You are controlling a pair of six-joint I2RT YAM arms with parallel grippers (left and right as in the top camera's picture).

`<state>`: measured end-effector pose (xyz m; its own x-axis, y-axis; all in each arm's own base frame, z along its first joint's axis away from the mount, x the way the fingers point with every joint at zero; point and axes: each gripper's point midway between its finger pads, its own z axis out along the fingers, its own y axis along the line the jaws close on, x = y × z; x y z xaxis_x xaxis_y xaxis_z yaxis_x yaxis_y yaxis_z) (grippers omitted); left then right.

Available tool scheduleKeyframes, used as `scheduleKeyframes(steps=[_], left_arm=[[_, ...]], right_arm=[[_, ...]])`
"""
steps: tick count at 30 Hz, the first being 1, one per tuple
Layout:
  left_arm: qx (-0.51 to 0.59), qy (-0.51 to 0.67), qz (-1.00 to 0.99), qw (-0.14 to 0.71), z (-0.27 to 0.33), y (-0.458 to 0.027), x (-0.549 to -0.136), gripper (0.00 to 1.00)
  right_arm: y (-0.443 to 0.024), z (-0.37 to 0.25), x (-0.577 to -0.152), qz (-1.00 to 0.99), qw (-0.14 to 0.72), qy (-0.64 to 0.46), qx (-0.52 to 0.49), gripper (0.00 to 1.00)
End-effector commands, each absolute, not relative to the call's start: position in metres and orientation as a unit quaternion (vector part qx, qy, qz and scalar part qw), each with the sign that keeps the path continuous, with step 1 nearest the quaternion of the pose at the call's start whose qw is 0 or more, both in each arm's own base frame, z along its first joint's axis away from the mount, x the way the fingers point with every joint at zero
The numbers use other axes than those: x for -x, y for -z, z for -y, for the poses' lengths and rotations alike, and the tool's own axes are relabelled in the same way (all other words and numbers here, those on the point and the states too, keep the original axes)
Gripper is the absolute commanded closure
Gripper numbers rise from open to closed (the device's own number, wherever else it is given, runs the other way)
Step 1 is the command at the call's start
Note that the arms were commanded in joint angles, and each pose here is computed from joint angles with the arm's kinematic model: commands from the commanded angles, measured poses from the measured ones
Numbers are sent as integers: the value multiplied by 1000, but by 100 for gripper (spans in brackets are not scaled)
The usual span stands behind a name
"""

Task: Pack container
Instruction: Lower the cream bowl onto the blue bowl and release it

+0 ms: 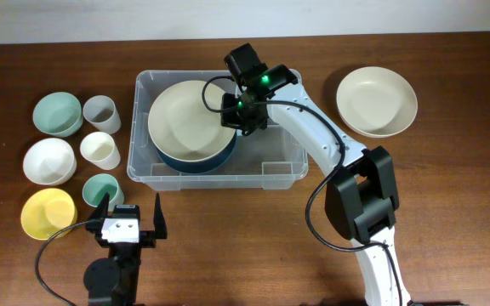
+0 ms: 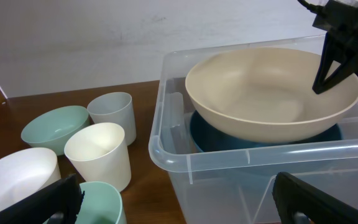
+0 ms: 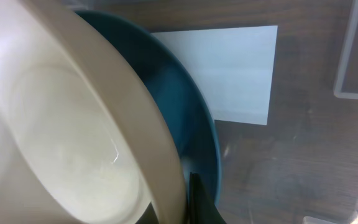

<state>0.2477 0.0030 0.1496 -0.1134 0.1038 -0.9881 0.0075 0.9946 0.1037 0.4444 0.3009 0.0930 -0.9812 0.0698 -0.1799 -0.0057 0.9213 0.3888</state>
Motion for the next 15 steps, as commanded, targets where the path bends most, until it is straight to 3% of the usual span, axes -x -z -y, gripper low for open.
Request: scheduleKeyframes(steps=[1,15], left_arm=[[-30,-37,-748,662,-6,-147,-248,0],[-29,-37,-748,662,-6,-147,-248,0]], right_arm=[[-89,-305,-439,-974,77,-211,-17,96],[-81,-306,-427,-977,59,-204,-13,95]])
